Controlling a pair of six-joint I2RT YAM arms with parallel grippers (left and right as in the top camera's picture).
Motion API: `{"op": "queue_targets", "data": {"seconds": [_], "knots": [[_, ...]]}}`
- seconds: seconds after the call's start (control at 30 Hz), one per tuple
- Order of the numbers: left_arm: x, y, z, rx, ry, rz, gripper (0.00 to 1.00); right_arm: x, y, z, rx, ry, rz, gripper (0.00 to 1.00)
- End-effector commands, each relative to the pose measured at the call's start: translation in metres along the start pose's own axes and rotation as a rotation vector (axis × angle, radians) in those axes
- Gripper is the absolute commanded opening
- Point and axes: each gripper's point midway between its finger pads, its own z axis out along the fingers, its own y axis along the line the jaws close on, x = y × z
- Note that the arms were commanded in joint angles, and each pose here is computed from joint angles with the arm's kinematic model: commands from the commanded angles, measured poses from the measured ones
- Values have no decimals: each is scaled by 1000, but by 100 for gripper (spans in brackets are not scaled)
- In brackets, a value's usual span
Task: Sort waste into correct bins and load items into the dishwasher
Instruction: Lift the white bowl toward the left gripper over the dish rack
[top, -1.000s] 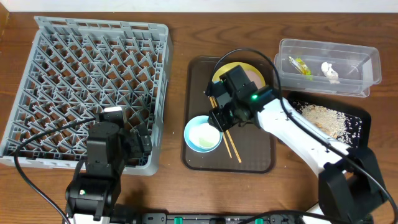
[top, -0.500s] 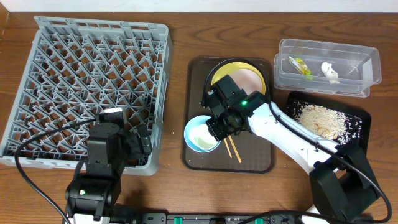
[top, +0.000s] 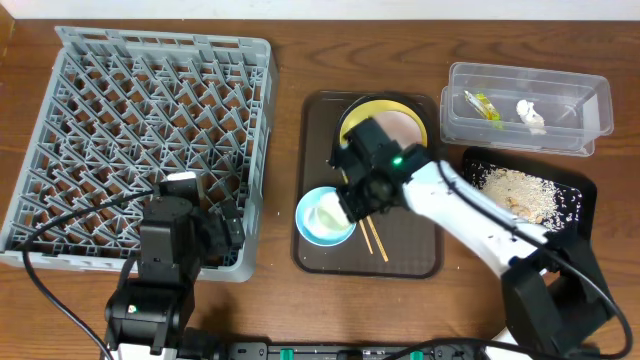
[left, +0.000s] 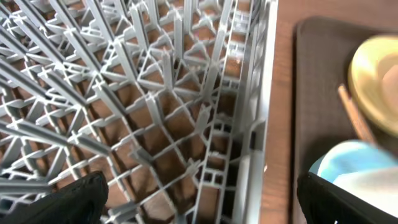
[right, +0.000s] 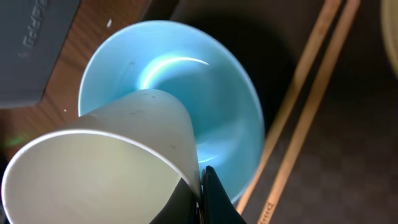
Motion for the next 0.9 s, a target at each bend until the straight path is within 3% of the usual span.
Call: {"op": "queue_targets", "data": {"seconds": [0.0,0.23,0.53,0.7,0.87], "knots": [[-21,-11,-5,63,-66,-113,99,-55,2,-75,-100,-216,35,1],[-50,-70,-17,407,-129,-164,99,-81,-13,-141,-284,-388,76,1],[-64,-141,-17,838,3,-235,100,-91,21,-176,-665,-449,-28,1],[-76,-173,-35,1111,34,-189,100,-89,30,-183,-729,-445,-45,1],[-87,-186,-50,1252,17,-146,99,-87,35,-188,-769,-442,-61,1]]}}
